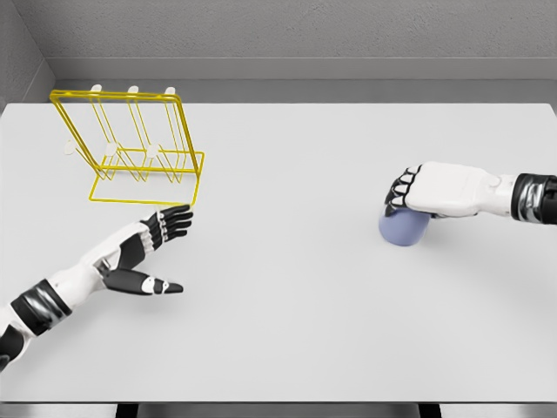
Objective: Place the cup on the cup holder with both arms
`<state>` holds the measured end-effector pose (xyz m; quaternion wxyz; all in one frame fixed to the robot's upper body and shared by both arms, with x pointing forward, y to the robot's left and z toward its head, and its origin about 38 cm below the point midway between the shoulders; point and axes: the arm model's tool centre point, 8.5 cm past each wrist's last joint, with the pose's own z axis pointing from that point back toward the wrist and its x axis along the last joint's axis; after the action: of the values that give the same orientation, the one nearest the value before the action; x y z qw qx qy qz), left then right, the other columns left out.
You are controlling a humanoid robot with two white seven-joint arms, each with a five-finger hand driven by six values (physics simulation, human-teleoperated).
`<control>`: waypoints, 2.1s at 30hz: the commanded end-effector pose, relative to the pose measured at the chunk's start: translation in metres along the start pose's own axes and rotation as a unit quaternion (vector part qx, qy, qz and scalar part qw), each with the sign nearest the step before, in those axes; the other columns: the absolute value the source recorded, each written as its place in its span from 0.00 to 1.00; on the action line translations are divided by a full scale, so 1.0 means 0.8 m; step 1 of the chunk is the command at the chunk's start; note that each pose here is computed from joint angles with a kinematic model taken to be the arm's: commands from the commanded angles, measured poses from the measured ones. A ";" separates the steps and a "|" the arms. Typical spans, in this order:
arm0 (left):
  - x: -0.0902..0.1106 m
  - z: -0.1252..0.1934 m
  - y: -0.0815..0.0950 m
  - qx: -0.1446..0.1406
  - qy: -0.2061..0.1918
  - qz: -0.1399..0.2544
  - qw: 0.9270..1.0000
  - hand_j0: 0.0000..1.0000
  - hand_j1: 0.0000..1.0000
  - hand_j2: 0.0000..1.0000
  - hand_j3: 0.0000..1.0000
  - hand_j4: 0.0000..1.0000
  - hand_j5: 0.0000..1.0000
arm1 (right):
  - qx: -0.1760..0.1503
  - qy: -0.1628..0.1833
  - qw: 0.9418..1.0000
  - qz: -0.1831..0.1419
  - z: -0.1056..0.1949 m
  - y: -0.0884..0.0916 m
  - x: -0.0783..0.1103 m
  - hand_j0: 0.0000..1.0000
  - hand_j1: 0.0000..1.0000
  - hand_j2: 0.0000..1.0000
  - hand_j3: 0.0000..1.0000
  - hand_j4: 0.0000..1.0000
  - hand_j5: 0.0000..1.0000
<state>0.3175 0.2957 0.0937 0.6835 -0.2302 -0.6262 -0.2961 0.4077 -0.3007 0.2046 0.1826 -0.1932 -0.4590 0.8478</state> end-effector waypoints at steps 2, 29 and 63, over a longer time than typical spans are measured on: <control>-0.010 -0.002 -0.005 -0.002 0.006 0.004 1.000 1.00 1.00 1.00 1.00 1.00 1.00 | 0.001 0.001 1.000 0.002 0.002 -0.002 -0.001 0.66 0.66 0.66 0.66 0.66 0.66; -0.002 -0.012 0.004 0.001 -0.001 -0.005 1.000 1.00 1.00 1.00 1.00 1.00 1.00 | -0.037 -0.036 0.995 0.082 0.000 -0.083 0.039 0.55 0.55 0.55 0.55 0.55 0.55; 0.002 -0.015 0.006 0.001 -0.004 -0.009 1.000 1.00 1.00 1.00 1.00 1.00 1.00 | -0.101 -0.170 0.973 0.120 -0.122 -0.158 0.139 0.53 0.53 0.53 0.53 0.53 0.53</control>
<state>0.3298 0.2908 0.0943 0.6775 -0.2247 -0.6319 -0.3021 0.3797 -0.1167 0.2485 -0.0233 -0.1248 -0.5361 0.8346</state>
